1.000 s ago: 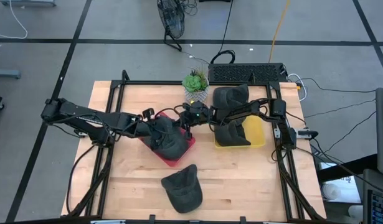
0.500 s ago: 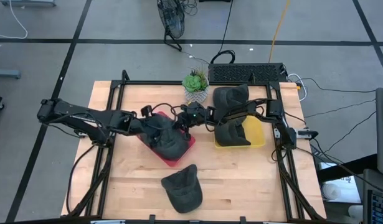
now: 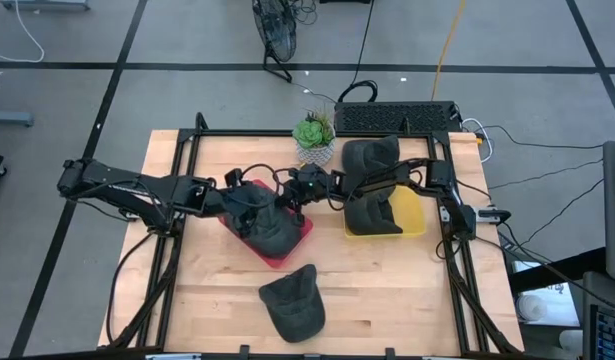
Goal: Pick & Place hat
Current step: Put the dark gray cap into the red bin
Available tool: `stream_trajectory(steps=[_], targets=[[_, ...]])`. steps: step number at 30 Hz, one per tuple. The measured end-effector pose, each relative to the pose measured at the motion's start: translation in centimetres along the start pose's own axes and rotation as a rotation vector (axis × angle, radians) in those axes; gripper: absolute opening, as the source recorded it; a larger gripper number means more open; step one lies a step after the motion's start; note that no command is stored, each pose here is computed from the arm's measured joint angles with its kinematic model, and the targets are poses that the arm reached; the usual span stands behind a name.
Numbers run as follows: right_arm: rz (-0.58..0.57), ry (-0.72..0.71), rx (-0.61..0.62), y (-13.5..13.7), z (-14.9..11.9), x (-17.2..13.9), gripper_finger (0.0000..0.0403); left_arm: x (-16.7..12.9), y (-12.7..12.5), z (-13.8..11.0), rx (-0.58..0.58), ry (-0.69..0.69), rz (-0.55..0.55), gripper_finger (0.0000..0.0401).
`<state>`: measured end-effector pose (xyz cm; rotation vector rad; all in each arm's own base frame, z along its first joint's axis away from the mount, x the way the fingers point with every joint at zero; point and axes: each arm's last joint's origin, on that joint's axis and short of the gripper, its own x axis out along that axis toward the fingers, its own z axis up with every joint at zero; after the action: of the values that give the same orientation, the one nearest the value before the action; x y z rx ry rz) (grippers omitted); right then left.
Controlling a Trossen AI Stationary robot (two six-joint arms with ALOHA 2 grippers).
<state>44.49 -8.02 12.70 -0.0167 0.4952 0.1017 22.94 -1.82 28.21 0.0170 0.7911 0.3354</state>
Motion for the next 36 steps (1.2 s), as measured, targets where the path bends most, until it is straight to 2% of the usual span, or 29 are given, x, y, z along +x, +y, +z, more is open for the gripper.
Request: stream_trajectory(steps=[8,15,19,23,27,31,36], targets=[[0.016,0.074,-0.005,0.2,-0.7,-0.1,0.0,0.4,1.1,0.2,-0.022,0.005,0.048,0.0108],[0.03,0.084,-0.166,1.0,0.3,-0.9,0.0,0.5,1.1,0.0,-0.039,0.055,-0.085,0.0108],[0.017,0.089,-0.266,2.0,1.3,-1.5,0.0,0.4,0.7,-0.2,-0.037,0.071,-0.105,0.0108],[0.024,0.127,-0.348,3.0,1.3,-1.5,0.0,0.3,0.4,-0.3,-0.032,0.072,-0.116,0.0108],[-0.039,0.2,-0.451,3.9,1.0,-1.4,0.0,0.2,0.2,-0.4,-0.036,0.073,-0.118,0.0108],[-0.052,0.214,-0.494,4.1,1.3,-1.3,0.0,0.2,0.2,-0.4,-0.035,0.073,-0.118,0.0108],[-0.043,0.238,-0.488,4.1,1.6,-1.2,0.0,0.2,0.2,-0.4,-0.035,0.073,-0.118,0.0108]])
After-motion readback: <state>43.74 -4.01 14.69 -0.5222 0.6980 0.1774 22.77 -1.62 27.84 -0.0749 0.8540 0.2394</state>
